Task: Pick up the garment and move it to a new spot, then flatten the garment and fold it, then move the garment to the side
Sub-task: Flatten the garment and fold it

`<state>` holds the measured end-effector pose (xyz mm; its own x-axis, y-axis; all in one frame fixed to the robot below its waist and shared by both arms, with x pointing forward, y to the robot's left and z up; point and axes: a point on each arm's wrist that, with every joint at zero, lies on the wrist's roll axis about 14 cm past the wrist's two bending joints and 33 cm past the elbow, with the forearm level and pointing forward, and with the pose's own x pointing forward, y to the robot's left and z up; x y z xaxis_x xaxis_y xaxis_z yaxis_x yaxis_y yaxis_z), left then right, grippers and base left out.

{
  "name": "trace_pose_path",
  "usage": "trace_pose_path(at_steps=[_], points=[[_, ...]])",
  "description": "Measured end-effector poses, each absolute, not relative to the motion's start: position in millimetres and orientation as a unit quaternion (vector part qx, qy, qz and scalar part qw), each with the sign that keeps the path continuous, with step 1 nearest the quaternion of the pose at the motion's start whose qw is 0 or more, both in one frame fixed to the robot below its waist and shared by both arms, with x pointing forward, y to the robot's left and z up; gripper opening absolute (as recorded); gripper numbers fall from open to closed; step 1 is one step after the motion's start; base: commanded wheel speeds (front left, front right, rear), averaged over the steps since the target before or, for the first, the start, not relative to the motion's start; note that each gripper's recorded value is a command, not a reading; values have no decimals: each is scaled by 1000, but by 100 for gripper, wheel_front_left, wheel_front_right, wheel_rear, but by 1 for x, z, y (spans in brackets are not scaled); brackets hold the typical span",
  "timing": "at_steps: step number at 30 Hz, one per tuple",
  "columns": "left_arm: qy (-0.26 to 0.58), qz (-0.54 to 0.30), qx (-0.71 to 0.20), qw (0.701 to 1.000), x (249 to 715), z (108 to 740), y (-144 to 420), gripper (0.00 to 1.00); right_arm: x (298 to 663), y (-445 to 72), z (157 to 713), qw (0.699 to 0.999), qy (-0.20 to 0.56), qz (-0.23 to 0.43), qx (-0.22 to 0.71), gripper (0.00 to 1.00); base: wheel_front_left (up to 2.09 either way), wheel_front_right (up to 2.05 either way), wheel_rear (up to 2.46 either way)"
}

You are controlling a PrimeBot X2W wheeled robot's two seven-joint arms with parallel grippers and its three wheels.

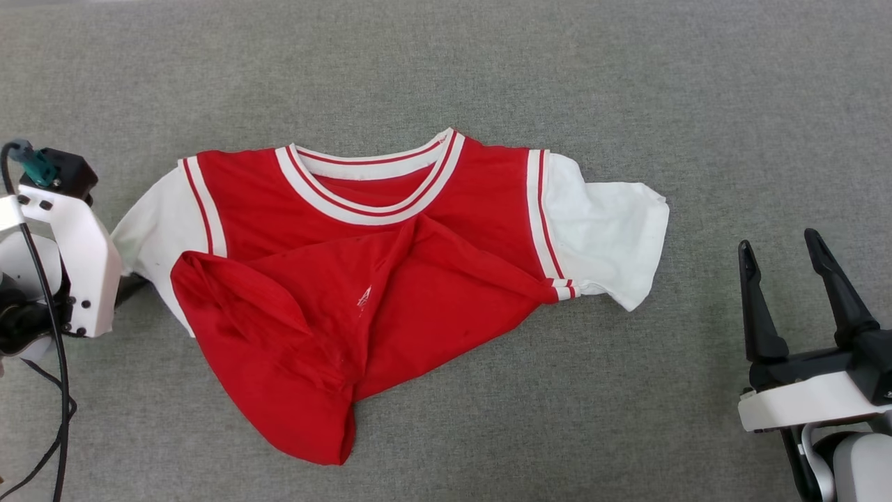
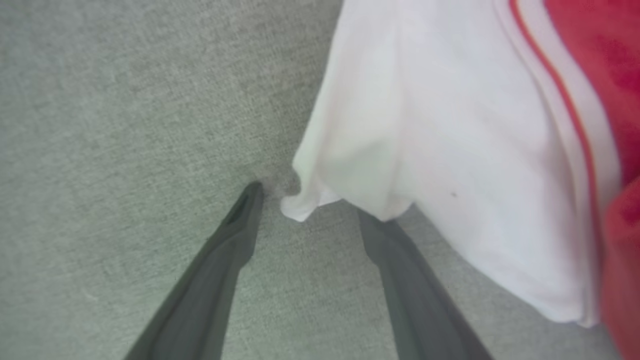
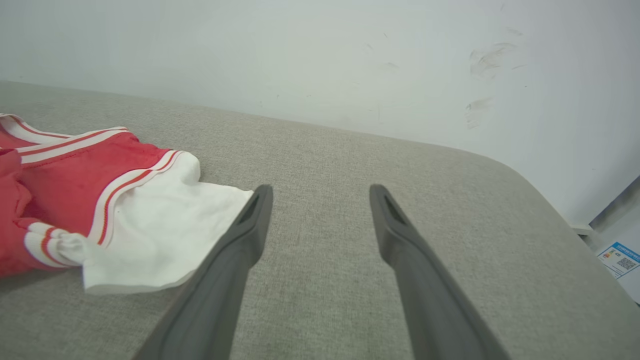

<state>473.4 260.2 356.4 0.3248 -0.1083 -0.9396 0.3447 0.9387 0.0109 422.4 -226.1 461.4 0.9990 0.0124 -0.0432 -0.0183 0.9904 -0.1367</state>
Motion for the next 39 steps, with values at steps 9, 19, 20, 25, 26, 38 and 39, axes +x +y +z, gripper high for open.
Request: trace_pose_path(at_steps=[9,19,20,25,26,38,39], points=[[504,-149,130,841,489,378,259,0,426,-225,475,997,1,15,-76,100,0,0,0],[399,-176,153,886,506,445,246,0,456,-212,529,990,-29,76,-116,100,0,0,0],[393,-178,154,889,505,450,246,0,460,-209,533,988,-27,86,-122,100,0,0,0],[364,-179,158,900,504,469,246,0,482,-187,545,981,19,144,-130,100,0,0,0],[361,-179,158,902,504,471,246,0,486,-183,542,978,38,156,-130,100,0,0,0],[357,-178,149,905,494,464,245,0,485,-163,460,874,380,247,-174,100,0,0,0],[358,-178,148,904,494,463,245,0,487,-164,456,867,394,246,-182,100,0,0,0]])
